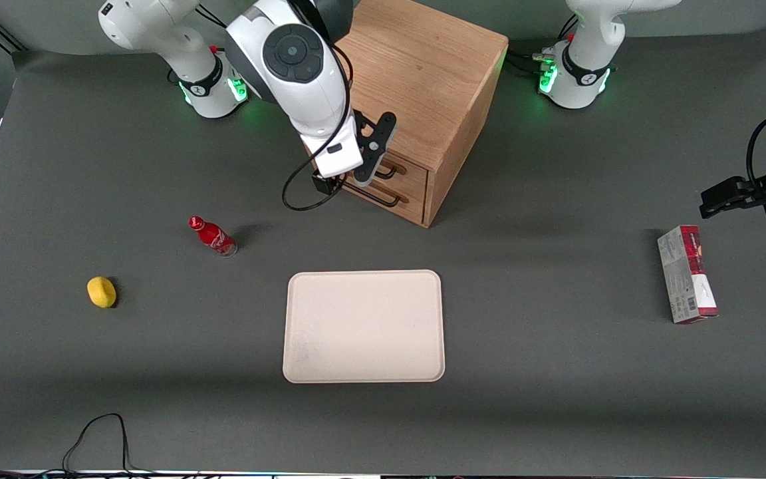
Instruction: Open upper drawer
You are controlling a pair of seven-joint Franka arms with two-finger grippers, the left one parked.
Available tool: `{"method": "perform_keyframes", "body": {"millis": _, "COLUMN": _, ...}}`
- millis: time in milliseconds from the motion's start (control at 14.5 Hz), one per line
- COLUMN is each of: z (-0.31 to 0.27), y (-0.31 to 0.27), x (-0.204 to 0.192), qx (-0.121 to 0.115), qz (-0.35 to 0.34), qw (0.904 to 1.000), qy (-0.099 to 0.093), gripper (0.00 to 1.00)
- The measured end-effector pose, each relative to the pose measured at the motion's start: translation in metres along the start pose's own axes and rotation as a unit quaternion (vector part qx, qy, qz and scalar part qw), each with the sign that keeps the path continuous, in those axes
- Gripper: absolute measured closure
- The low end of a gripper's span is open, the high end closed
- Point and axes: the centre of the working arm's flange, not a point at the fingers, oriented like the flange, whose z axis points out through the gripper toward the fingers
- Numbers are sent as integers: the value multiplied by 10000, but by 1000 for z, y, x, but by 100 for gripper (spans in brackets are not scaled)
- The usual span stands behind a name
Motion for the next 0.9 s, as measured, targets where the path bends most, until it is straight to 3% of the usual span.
{"method": "perform_keyframes", "body": {"millis": 899, "z": 57, "y": 11, "x": -6, "qx": -112, "qz": 115, "qw": 9997, "qy": 156, "gripper": 0}}
